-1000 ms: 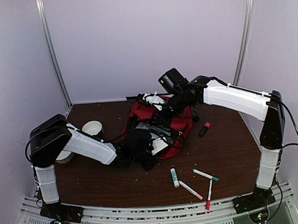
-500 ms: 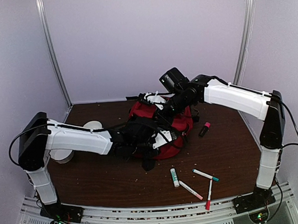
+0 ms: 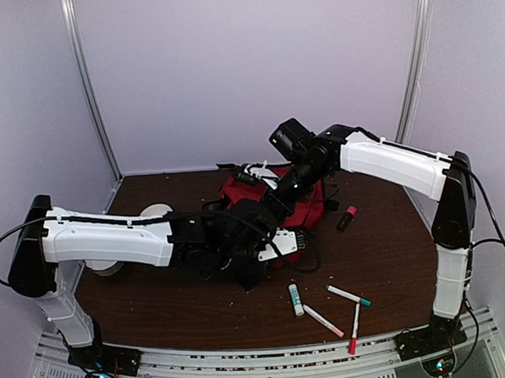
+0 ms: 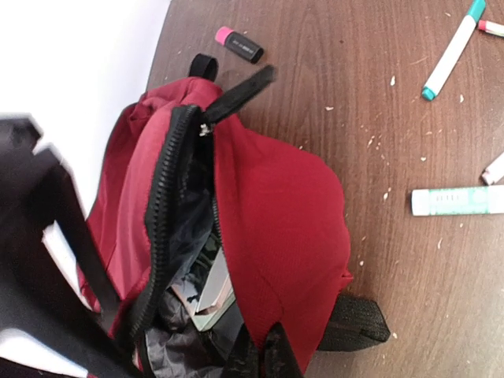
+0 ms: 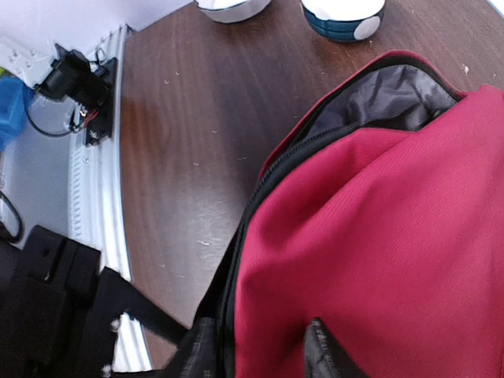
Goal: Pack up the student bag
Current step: Adjust the student bag at the center of the board.
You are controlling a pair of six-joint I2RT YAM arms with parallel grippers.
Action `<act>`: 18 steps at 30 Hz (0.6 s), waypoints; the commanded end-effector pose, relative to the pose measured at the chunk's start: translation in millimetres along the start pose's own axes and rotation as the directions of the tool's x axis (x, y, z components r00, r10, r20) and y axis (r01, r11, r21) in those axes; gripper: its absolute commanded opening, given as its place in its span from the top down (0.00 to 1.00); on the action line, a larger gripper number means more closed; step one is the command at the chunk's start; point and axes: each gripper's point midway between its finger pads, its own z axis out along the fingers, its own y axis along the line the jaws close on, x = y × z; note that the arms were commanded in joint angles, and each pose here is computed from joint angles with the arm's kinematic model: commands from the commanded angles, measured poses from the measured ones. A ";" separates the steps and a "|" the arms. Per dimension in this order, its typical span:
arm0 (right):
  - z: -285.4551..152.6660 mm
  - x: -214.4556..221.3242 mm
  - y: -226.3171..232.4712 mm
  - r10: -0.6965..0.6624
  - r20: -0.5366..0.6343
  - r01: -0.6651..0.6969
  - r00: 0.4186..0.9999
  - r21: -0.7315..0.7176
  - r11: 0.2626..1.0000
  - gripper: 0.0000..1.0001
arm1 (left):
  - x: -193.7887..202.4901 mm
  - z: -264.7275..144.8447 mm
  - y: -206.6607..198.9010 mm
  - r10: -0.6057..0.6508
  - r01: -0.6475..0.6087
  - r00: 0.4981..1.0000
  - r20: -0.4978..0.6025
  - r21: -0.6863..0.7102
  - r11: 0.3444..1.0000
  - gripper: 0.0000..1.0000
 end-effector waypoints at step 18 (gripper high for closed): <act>-79.0 130.4 -13.3 -0.361 -0.060 0.365 0.931 0.080 0.928 0.54 | 90.0 -62.6 -29.8 -0.505 0.512 0.857 -0.107 0.053 0.858 0.62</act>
